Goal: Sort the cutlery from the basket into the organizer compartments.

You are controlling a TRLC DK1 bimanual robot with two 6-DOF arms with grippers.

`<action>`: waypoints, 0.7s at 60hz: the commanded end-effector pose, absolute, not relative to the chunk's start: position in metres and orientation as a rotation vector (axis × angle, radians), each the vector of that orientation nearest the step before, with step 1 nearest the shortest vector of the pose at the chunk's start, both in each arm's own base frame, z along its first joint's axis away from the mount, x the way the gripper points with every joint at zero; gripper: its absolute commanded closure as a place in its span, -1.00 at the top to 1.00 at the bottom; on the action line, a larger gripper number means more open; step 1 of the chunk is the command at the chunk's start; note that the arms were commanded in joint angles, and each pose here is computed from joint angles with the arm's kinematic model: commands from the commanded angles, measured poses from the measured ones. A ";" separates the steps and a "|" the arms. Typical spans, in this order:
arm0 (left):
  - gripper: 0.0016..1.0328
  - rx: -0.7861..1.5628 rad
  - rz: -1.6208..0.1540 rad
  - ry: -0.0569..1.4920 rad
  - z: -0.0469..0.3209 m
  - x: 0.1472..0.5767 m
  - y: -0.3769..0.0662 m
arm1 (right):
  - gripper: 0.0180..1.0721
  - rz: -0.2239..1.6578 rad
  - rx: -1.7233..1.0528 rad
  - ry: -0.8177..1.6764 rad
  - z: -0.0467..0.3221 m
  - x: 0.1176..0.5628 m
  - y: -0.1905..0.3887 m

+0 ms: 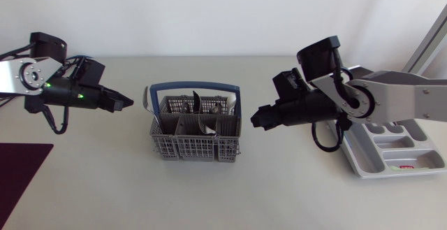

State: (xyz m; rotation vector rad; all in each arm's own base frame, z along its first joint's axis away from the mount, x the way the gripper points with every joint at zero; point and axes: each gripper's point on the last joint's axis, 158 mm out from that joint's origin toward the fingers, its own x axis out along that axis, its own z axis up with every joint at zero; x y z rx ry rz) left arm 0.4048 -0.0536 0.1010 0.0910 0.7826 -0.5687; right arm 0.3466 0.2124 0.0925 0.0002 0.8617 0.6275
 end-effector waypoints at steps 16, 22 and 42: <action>-0.40 0.138 -0.529 0.852 0.148 0.352 -0.089 | 0.09 0.615 -0.018 0.839 0.104 0.337 0.199; -0.34 0.172 -0.490 0.861 0.157 0.348 -0.094 | 0.12 0.616 -0.018 0.830 0.109 0.335 0.198; -0.28 0.270 -0.345 0.844 0.156 0.365 -0.100 | 0.20 0.594 -0.075 0.791 0.119 0.334 0.203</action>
